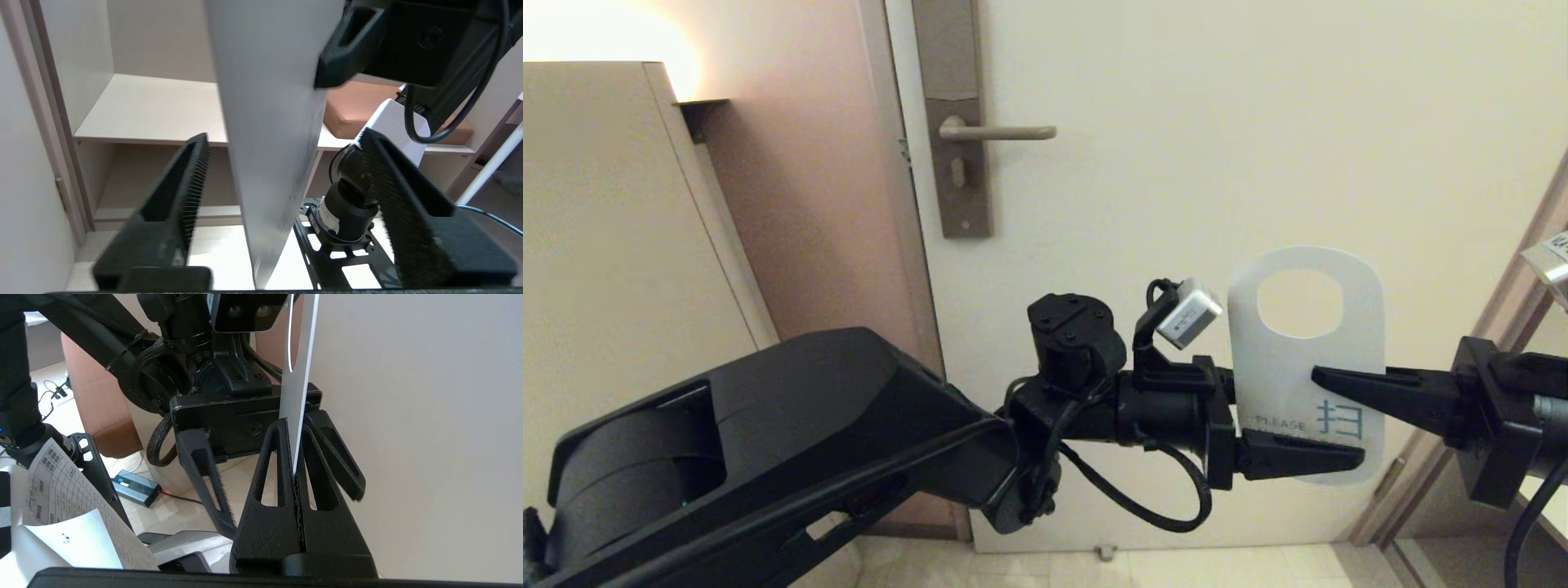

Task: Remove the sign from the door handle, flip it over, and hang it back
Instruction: Hand it to the other hand

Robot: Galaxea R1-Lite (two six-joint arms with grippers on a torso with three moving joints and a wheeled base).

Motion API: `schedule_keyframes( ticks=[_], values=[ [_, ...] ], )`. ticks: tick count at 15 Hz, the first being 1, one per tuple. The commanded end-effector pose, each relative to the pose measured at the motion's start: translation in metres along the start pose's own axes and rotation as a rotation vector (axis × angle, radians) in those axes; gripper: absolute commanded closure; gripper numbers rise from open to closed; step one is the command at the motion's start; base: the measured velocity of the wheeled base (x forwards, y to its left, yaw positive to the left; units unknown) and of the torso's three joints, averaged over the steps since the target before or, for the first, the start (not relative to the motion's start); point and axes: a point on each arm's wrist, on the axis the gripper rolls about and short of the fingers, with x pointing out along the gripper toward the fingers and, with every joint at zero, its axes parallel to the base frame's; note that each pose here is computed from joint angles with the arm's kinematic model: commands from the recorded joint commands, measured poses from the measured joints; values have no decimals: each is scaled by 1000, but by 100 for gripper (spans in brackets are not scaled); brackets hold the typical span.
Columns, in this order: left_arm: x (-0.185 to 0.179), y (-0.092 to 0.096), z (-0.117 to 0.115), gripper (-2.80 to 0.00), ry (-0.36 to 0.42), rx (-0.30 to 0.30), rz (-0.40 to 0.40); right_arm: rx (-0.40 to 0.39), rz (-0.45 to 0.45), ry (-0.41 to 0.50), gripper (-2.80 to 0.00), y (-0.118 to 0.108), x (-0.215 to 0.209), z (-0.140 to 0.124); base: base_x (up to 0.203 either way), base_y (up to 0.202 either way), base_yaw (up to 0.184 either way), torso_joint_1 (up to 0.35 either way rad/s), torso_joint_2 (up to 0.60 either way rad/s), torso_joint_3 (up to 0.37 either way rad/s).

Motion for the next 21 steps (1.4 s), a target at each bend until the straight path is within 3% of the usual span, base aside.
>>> schedule_keyframes(
  ticks=[1, 5, 10, 16, 19, 21],
  values=[
    [-3, -2, -2, -280, -2, 2, -4, -2, 4, -3, 0, 0, 0, 0, 0, 0, 0, 0, 0, 0],
    [-16, -1, -7, -280, -10, 8, 21, -5, 4, -6, 0, 1, -1, 0, 0, 0, 0, 0, 0, 0],
    [-38, 0, 4, -280, -31, 27, 84, -1, -23, -10, 0, -3, -4, 1, 0, 0, 0, 0, 0, 0],
    [-51, -5, 16, -280, -76, 90, 185, 4, -77, -18, 0, -9, -10, 1, 0, 0, 0, 0, 0, 0],
    [-66, -6, 15, -280, -63, 135, 238, 14, -123, -21, 0, -15, -15, 0, 0, 0, 0, 0, 0, 0],
    [-77, -4, 16, -280, -69, 181, 322, 19, -146, -23, 0, -18, -17, -1, 0, 0, 0, 0, 0, 0]
  ],
)
